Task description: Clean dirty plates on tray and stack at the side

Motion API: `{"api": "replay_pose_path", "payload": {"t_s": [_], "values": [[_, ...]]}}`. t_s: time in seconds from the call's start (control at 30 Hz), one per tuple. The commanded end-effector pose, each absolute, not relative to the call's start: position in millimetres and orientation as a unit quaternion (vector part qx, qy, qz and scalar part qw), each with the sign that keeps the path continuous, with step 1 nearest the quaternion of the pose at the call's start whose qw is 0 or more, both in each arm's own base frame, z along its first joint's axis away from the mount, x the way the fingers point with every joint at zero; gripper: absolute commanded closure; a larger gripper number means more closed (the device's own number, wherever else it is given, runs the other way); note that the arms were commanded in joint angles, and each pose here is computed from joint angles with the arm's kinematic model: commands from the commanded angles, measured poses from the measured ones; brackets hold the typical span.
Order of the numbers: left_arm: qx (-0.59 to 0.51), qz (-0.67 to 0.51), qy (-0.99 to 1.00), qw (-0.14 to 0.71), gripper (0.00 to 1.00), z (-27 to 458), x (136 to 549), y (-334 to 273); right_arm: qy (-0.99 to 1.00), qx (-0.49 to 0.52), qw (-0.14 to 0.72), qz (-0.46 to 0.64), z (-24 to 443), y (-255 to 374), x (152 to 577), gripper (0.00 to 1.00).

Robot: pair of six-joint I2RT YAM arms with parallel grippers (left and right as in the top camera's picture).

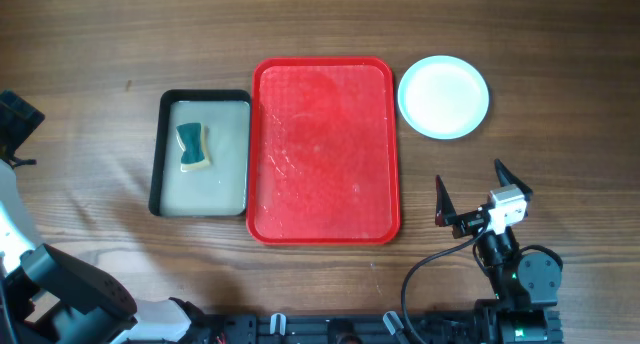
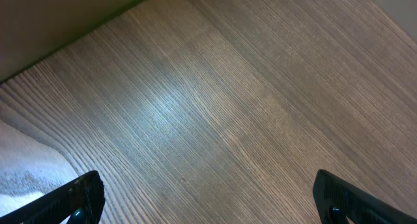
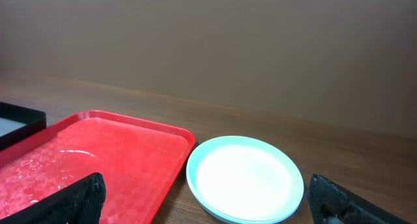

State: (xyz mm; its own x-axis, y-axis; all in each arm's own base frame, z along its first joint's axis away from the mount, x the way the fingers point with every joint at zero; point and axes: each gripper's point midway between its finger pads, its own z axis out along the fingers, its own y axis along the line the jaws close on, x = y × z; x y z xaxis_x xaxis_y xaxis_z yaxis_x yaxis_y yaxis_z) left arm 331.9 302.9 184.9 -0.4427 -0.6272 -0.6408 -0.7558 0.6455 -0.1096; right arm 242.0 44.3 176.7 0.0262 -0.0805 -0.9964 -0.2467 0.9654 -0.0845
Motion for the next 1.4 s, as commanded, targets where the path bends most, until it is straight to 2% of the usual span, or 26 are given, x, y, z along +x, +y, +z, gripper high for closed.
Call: {"api": "replay_pose_path", "payload": {"t_s": [0.0,0.43,0.63,0.7,0.8,0.93,1.03,1.13,1.23,1.37], "values": [[-0.418,0.096,0.839,0.335,0.00,186.7,331.4,304.8,0.692,-0.112,0.711,0.060,179.4,43.0,241.6,0.00],[-0.418,0.096,0.839,0.335,0.00,186.1,331.5,304.4,0.692,-0.112,0.711,0.060,179.4,43.0,241.6,0.00],[-0.387,0.089,0.847,0.353,0.00,200.8,348.6,280.1,0.692,-0.112,0.711,0.060,179.4,43.0,241.6,0.00],[-0.362,0.083,0.851,0.371,0.00,215.9,360.3,259.1,0.692,-0.112,0.711,0.060,179.4,43.0,241.6,0.00],[-0.292,0.064,0.852,0.429,0.00,264.4,380.7,197.8,0.692,-0.112,0.711,0.060,179.3,43.0,241.6,0.00],[-0.215,0.034,0.839,0.499,0.00,324.0,381.2,126.6,0.692,-0.112,0.711,0.060,179.4,43.0,241.6,0.00],[-0.162,0.009,0.808,0.566,0.00,381.0,355.9,77.9,0.692,-0.112,0.711,0.060,179.4,43.0,241.6,0.00],[-0.136,-0.004,0.773,0.619,0.00,423.9,321.6,54.8,0.692,-0.112,0.711,0.060,179.4,43.0,241.6,0.00],[-0.131,-0.005,0.744,0.655,0.00,451.0,291.8,49.1,0.692,-0.112,0.711,0.060,179.4,43.0,241.6,0.00],[-0.128,-0.006,0.731,0.670,0.00,462.2,267.2,44.6,0.692,-0.112,0.711,0.060,179.4,43.0,241.6,0.01]]}}
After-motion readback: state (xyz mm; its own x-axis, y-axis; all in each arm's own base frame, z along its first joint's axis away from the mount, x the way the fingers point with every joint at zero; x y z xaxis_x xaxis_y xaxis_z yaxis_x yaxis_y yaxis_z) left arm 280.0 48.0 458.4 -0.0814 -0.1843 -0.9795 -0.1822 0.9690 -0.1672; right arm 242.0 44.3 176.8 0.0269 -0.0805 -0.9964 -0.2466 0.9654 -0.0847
